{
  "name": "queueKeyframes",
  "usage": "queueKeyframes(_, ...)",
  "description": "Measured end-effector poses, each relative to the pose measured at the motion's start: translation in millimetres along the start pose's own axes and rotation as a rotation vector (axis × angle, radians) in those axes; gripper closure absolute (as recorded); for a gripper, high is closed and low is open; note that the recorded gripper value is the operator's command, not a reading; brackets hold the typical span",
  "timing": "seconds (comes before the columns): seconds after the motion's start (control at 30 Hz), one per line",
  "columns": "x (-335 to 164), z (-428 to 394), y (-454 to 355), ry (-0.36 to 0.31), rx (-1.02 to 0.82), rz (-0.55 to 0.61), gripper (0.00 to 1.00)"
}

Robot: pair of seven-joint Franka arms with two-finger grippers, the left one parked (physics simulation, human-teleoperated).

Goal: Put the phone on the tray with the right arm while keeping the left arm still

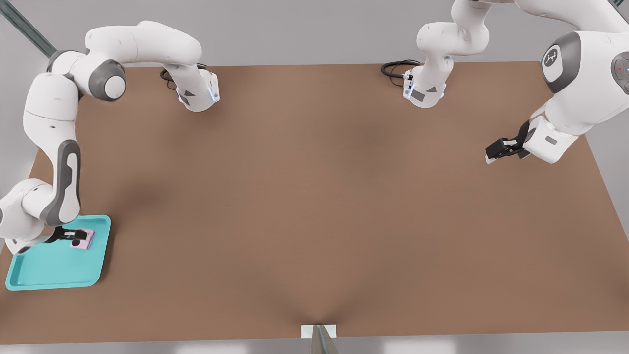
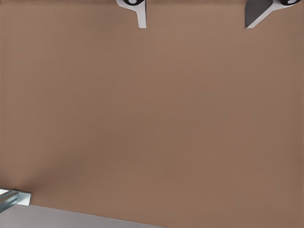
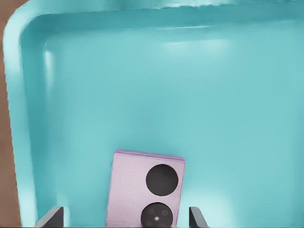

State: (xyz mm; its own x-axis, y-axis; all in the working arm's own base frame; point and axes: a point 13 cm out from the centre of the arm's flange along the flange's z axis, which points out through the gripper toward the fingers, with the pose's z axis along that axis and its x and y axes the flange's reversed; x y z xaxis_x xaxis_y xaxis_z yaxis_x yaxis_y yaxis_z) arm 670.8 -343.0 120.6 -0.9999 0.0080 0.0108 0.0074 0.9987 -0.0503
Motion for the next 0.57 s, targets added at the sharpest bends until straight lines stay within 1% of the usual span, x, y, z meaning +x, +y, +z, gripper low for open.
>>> queueKeyframes(0.07, -34.8, -115.1, 46.6, -0.104, 0.022, -0.106, 0.00)
queueKeyframes(0.13, -51.9, -227.6, 133.9, -0.174, 0.052, -0.239, 0.00)
queueKeyframes(0.17, -51.3, -270.0, 185.3, -0.199, 0.049, -0.303, 0.00)
queueKeyframes(0.2, -39.0, -308.2, 236.1, -0.210, 0.051, -0.359, 0.00)
queueKeyframes(0.27, -1.6, -377.8, 317.3, -0.224, 0.064, -0.428, 0.00)
queueKeyframes(0.3, 19.8, -397.0, 334.9, -0.214, 0.063, -0.430, 0.00)
queueKeyframes(0.43, 87.3, -389.5, 335.1, -0.095, 0.007, -0.332, 0.00)
queueKeyframes(0.5, 101.8, -382.0, 331.9, -0.058, -0.010, -0.289, 0.00)
queueKeyframes(0.57, 108.4, -379.6, 329.1, -0.038, -0.020, -0.251, 0.00)
